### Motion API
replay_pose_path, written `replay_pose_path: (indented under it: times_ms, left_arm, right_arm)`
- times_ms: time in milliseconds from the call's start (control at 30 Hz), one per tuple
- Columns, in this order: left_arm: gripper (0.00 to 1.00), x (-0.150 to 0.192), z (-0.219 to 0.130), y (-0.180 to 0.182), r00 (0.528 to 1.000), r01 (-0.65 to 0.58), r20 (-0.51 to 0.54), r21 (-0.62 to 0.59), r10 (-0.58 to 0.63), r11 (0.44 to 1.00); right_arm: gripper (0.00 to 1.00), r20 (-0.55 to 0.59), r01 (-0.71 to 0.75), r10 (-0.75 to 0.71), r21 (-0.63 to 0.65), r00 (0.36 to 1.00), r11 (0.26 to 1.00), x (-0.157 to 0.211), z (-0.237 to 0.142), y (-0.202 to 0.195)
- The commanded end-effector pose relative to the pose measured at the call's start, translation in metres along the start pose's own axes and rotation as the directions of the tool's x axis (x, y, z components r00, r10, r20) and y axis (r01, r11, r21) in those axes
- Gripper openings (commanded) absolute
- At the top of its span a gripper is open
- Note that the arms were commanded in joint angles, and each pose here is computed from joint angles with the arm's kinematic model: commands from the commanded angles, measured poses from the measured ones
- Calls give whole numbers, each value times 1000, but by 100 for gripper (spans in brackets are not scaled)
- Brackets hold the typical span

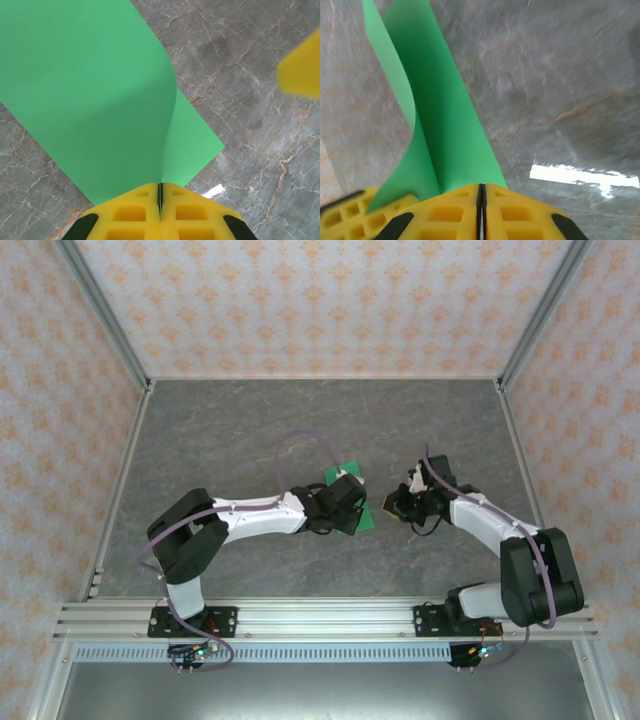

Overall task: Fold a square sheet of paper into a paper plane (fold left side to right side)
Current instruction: Fold the triangle a second time at the center of the table.

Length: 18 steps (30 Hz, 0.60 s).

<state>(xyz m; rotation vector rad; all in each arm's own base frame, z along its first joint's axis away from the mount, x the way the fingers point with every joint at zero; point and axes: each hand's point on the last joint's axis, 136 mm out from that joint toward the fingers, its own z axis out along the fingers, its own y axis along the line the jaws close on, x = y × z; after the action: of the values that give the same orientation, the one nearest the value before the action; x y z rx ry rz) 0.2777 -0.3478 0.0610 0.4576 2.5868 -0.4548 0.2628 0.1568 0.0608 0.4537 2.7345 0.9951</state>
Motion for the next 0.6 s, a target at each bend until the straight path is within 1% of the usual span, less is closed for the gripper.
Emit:
replay_pose_path:
  times_ms: [0,133,167,267,433,567]
  left_arm:
    - [7,-11,-11,-9,998,48,37,80,-51,996]
    - [7,-11,-10,-3,996,79,37,112,-84,991]
    - [7,-11,-10,-1,992,112,36,119,-117,986]
    - [7,-12,-12,6,989,138,39,132,-144,982]
    - [7,-12,-14,12,988,144,33,138,-150,980]
    - [7,-8,-11,20,991,133,20,96,-135,987]
  right_arm:
    - [10,-3,10,-10,-65,1000,998,4,13,15]
    - [8,-18,7,-8,-61,1000,998,11,25,14]
    - [8,-21,10,-11,-58,1000,998,11,27,14]
    - [8,-37,16,-18,-43,999,999,13,35,14]
    - [8,-58,22,-22,-9,998,1000,16,44,10]
    - [8,-74,20,-16,45,997,999,19,49,0]
